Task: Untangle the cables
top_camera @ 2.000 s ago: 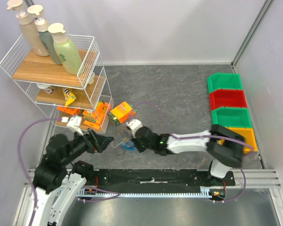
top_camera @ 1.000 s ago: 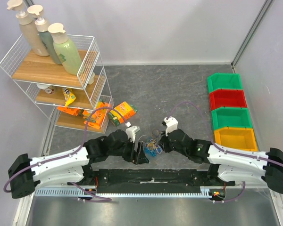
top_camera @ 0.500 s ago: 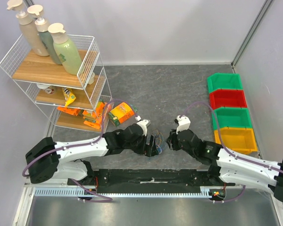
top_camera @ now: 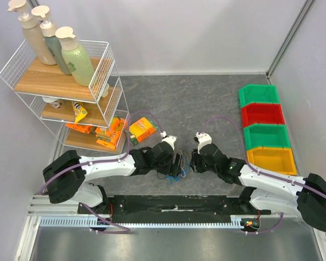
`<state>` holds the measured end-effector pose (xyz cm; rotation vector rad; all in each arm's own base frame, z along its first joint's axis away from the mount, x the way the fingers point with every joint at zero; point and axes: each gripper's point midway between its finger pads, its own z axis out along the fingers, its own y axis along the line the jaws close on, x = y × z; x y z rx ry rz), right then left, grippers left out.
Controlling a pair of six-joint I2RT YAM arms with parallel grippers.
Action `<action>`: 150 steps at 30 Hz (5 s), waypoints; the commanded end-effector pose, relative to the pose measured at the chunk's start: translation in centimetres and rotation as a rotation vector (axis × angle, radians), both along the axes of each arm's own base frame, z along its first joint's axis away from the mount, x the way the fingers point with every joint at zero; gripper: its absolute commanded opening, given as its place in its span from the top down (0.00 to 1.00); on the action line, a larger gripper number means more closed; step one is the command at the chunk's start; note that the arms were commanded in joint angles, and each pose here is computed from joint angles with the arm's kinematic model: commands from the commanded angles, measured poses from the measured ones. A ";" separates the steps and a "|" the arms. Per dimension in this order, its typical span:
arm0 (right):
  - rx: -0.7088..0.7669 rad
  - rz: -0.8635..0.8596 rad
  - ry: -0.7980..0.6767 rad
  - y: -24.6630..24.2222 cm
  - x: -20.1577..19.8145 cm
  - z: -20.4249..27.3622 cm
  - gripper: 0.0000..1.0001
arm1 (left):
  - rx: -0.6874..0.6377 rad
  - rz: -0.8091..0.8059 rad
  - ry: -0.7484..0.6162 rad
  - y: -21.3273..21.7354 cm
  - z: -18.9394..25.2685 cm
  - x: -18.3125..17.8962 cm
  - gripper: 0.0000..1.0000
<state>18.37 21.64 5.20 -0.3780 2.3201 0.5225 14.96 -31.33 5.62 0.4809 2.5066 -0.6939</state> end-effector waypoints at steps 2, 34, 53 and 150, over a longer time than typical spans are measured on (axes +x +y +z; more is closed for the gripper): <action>0.076 0.029 -0.012 0.9 -0.4 1.3 0.59 | 0.094 -0.005 -0.069 -0.1 -0.7 1.7 0.43; 0.148 0.075 0.009 1.1 -2.0 2.0 0.60 | -0.011 0.063 -0.119 0.0 2.3 2.8 0.08; 0.132 0.088 0.017 1.6 -1.7 0.2 0.75 | 0.037 0.040 -0.076 -0.8 -0.4 3.0 0.51; 1.115 0.199 -0.990 -7.8 -9.9 67.8 1.00 | -0.320 0.343 -0.393 -1.3 9.8 15.0 0.25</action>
